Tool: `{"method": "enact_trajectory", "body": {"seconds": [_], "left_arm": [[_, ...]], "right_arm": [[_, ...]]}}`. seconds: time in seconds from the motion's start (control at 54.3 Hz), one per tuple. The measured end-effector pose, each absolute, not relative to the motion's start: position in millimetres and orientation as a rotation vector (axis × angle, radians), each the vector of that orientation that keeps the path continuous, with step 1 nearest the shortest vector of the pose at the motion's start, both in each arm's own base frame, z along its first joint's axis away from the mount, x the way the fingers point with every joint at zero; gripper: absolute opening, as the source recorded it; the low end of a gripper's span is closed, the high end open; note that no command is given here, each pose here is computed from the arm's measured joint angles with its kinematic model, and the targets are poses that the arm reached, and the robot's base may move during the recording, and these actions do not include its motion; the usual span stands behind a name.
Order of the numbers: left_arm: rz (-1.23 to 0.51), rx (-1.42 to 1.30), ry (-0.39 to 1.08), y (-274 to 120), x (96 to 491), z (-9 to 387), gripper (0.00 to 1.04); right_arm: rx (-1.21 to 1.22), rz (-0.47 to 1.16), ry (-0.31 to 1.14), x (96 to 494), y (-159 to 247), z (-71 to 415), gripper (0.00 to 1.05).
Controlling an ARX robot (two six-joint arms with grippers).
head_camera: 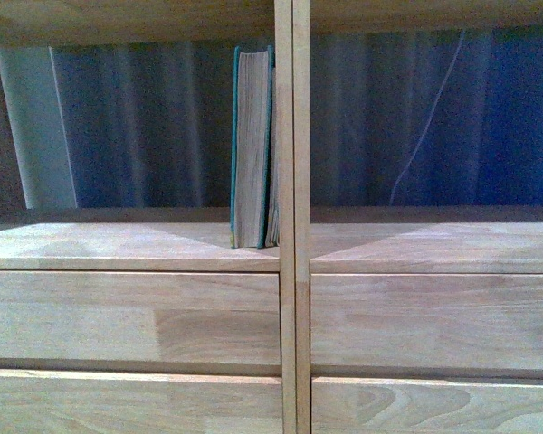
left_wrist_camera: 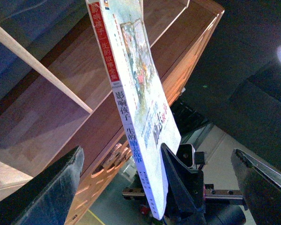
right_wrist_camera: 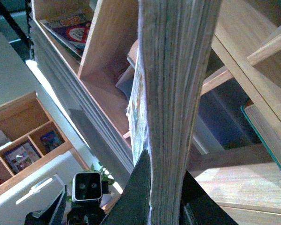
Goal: Organize books on shelf
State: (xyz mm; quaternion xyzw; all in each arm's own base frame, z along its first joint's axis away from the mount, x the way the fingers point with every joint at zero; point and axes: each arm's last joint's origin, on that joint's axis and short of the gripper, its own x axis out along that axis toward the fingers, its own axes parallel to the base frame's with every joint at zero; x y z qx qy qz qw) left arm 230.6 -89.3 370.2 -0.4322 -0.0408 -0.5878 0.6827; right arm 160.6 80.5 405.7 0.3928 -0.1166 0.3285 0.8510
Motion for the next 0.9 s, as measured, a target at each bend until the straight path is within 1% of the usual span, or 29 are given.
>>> {"method": "enact_trajectory", "body": {"seconds": [0.332, 0.81, 0.866, 0.903], "left_arm": [[-1.301, -0.965, -0.114, -93, 232, 376, 0.97], [-1.259, -0.954, -0.114, -94, 235, 374, 0.97], [-1.239, -0.952, -0.103, -94, 235, 373, 0.88], [-1.235, -0.941, -0.105, -94, 235, 373, 0.8]], "right_arm": [[0.856, 0.775, -0.174, 149, 103, 396, 0.07], [0.866, 0.809, -0.117, 147, 119, 384, 0.07], [0.867, 0.804, -0.118, 147, 119, 384, 0.07], [0.869, 0.8, -0.119, 147, 119, 384, 0.07]]}}
